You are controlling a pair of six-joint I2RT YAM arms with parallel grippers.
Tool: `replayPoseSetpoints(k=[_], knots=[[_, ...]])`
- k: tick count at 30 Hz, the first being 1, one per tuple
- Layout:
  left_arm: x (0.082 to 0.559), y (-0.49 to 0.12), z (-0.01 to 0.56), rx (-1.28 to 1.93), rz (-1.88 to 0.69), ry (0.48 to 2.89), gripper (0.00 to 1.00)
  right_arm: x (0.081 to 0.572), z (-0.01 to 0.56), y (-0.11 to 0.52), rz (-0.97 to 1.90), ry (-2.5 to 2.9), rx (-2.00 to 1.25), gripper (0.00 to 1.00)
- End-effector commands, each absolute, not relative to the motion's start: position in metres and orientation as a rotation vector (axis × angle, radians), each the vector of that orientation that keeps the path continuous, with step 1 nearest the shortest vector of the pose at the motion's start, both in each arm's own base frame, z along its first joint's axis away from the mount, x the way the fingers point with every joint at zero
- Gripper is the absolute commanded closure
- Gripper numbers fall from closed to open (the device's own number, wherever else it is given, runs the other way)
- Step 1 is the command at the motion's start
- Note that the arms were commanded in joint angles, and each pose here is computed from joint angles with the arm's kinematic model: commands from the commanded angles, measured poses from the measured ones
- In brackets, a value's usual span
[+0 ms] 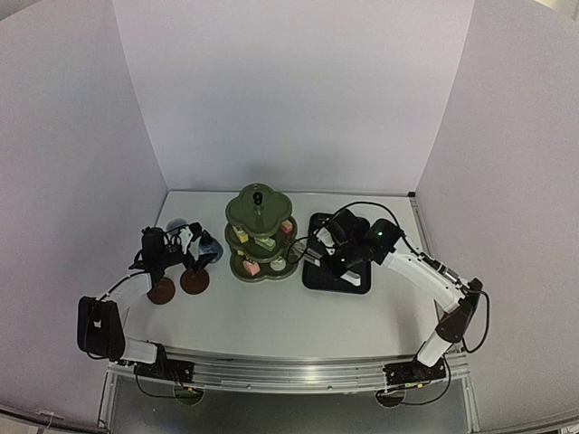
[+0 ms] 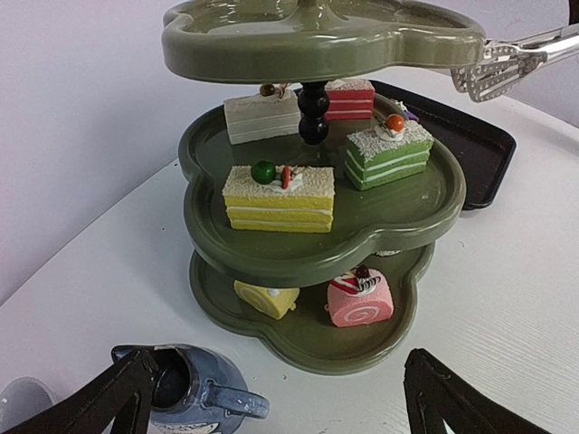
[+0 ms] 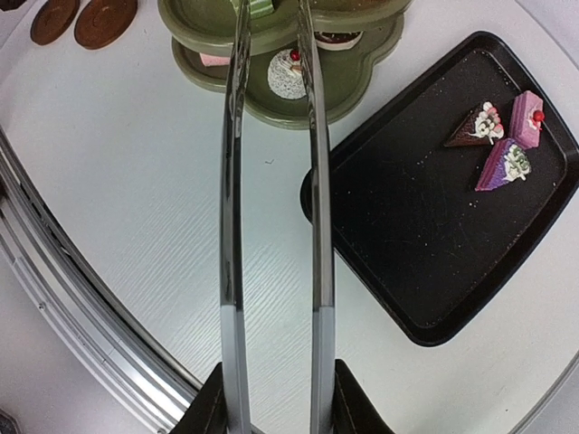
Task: Serve the afternoon tea
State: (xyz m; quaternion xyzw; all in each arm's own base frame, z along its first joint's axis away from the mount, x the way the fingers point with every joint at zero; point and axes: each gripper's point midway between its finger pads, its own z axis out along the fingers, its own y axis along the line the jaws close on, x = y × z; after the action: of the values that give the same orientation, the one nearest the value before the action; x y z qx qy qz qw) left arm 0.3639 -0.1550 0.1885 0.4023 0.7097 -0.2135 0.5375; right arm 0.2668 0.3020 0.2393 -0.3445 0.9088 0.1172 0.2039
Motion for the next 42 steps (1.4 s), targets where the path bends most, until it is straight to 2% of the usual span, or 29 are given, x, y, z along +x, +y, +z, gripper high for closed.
replayPoseSetpoints(k=[1,7,18,27,42], knots=[[0.361,-0.157,0.203,0.975,-0.495,1.648,0.04,0.274,0.264,0.271,0.322,2.515,-0.786,0.7],[0.36,-0.157,0.204,0.971,-0.498,1.648,0.04,0.303,0.26,0.217,0.255,2.57,-0.565,0.7],[0.36,-0.157,0.204,0.97,-0.494,1.649,0.04,0.376,0.194,0.166,0.12,2.734,-0.447,0.7],[0.36,-0.155,0.202,0.965,-0.48,1.657,0.04,0.423,0.16,0.156,0.113,2.777,-0.41,0.69],[0.361,-0.154,0.197,0.966,-0.476,1.667,0.04,0.443,0.14,0.154,0.072,2.769,-0.502,0.67]])
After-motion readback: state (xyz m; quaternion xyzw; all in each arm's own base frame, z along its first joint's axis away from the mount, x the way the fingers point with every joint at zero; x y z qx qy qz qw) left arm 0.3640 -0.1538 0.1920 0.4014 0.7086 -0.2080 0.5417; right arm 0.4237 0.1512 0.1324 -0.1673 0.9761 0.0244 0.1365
